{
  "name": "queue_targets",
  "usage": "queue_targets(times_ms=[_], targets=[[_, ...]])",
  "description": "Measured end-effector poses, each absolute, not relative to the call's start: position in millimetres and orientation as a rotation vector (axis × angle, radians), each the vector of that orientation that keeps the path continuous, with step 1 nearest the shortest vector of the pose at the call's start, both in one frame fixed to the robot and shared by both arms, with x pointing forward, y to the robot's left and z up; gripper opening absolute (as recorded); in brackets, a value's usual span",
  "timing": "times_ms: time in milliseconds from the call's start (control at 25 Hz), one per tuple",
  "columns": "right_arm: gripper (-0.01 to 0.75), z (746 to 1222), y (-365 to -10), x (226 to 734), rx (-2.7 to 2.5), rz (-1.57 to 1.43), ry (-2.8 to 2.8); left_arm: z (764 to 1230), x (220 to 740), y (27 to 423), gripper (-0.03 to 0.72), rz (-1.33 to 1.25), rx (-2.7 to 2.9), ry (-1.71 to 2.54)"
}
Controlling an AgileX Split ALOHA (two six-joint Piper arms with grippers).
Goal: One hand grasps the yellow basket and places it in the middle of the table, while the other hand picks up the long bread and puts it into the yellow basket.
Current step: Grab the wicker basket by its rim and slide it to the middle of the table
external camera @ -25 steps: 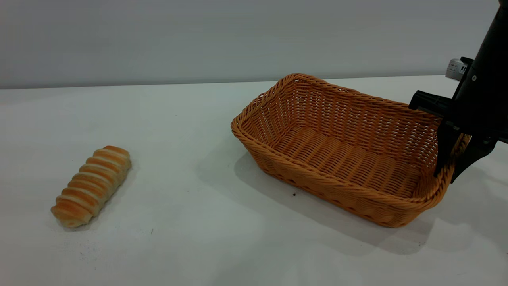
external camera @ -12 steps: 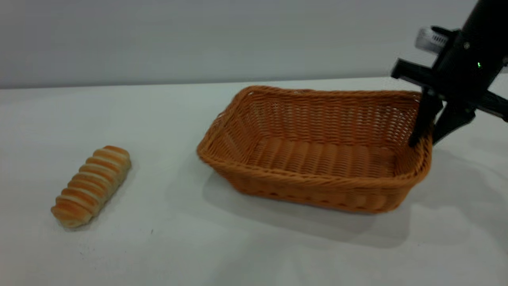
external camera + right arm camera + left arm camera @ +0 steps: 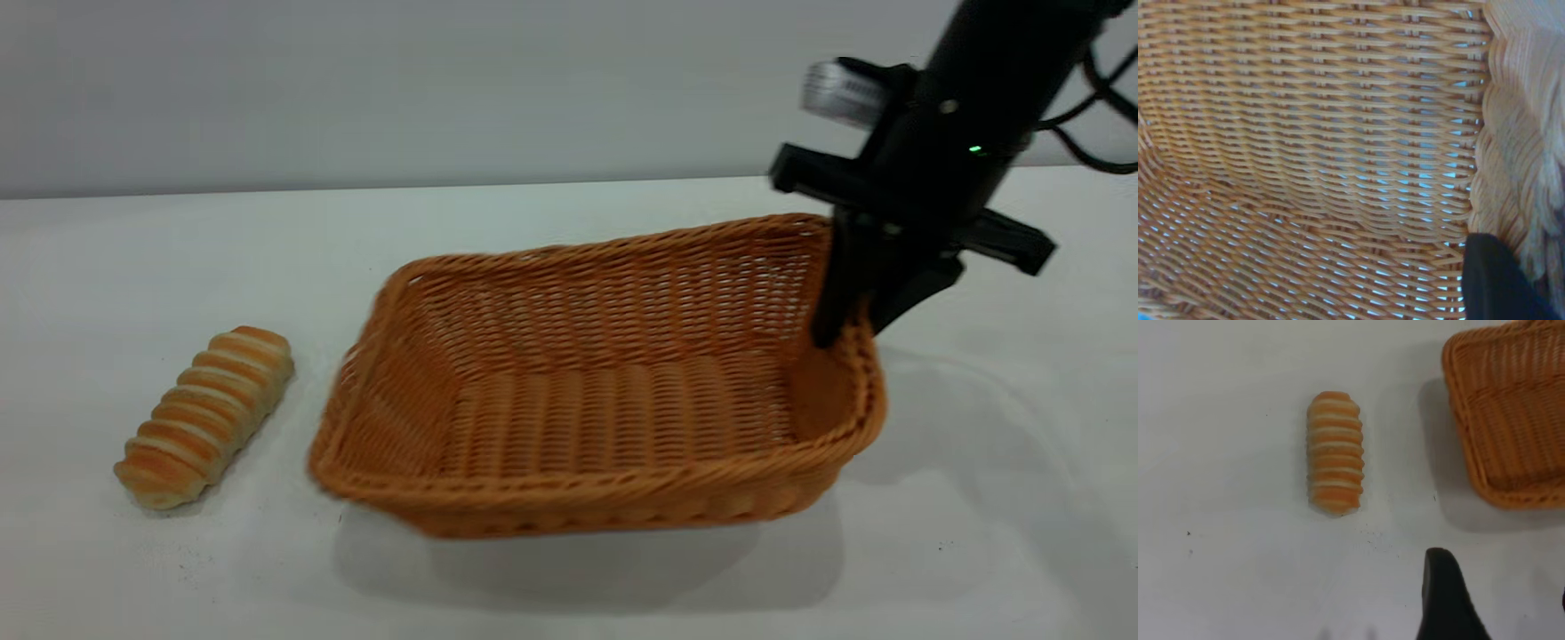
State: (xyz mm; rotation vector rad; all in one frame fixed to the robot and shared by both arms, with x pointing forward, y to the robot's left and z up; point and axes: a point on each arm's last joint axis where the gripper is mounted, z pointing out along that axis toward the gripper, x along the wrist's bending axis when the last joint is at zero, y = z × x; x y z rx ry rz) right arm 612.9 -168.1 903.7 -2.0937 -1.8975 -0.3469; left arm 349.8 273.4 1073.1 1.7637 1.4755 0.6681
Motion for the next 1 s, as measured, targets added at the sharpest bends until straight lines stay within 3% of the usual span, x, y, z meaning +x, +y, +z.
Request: queue_targets(times_ms=[240,680,800,1000], targets=[[0.108,897,-146,612,-2.080,-0.408,-1.952,1073,350,273,0.466,0.668,1.764,1.476],[0.124,864,-143,617,-2.095,-0.407,-1.897,1073,350,273,0.466,0.668,1.764,1.476],[0.215,864,-142,620,-2.087,-0.445,-1.921,1073,350,273,0.466,0.668,1.764,1.476],[0.529,864,-142,621,-2.062,-0.465,-1.963,1073,350,273,0.466,0.666,1.767,1.478]])
